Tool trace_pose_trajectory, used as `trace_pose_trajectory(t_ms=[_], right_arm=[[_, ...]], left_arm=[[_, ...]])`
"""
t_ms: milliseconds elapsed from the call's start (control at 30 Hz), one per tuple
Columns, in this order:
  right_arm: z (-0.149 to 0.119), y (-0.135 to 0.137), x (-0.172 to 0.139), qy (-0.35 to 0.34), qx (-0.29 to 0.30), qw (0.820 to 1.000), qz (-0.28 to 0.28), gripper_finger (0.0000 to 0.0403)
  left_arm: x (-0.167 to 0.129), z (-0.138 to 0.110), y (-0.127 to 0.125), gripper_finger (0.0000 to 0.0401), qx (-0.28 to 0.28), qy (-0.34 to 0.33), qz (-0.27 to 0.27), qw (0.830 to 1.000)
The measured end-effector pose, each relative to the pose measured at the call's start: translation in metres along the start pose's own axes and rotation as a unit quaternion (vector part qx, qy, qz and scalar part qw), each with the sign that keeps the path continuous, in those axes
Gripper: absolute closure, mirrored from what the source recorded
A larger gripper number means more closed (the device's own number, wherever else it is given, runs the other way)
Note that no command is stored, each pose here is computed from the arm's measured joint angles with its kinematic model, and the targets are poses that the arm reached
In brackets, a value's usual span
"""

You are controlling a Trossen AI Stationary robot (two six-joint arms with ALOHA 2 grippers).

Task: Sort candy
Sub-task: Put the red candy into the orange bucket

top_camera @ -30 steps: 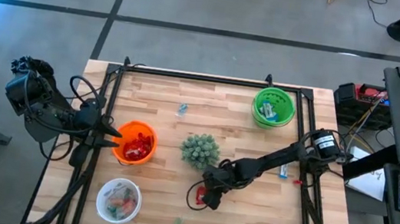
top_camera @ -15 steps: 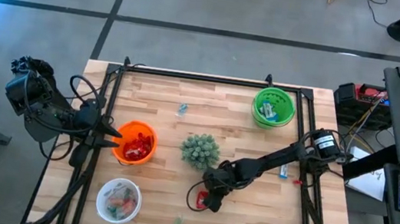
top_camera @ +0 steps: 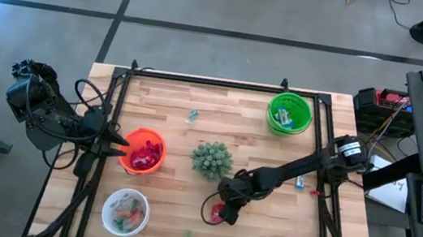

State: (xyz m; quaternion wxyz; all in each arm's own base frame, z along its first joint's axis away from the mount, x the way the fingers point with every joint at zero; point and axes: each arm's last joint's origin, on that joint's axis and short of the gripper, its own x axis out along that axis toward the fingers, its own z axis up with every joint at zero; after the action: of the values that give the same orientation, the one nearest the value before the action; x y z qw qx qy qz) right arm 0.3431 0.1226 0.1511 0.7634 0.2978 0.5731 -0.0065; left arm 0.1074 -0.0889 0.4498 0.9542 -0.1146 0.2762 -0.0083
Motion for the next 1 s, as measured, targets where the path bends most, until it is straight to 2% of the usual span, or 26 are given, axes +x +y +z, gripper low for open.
trace_pose_trajectory(t_ms=[133, 367, 633, 867, 1000], right_arm=[[0.003, 0.010, -0.020, -0.028, -0.014, 0.999, 0.028, 0.0395], [0.002, 0.015, -0.035, -0.043, -0.024, 0.998, 0.043, 0.0395], [0.005, 0.029, -0.073, -0.095, -0.040, 0.992, 0.073, 0.0395], [0.020, 0.052, -0.111, -0.148, -0.106, 0.982, 0.043, 0.0395], [0.031, 0.061, -0.133, -0.182, -0.128, 0.975, 0.004, 0.0395]], left_arm=[[0.001, 0.000, 0.000, 0.0294, 0.000, -0.004, 0.006, 1.000], [0.006, 0.001, -0.004, 0.0294, -0.010, -0.013, 0.026, 1.000], [0.013, 0.001, -0.008, 0.0294, -0.052, -0.023, 0.052, 0.997], [0.018, 0.000, -0.011, 0.0268, -0.107, -0.023, 0.056, 0.992], [0.029, 0.002, -0.014, 0.0247, -0.151, -0.033, 0.084, 0.984]])
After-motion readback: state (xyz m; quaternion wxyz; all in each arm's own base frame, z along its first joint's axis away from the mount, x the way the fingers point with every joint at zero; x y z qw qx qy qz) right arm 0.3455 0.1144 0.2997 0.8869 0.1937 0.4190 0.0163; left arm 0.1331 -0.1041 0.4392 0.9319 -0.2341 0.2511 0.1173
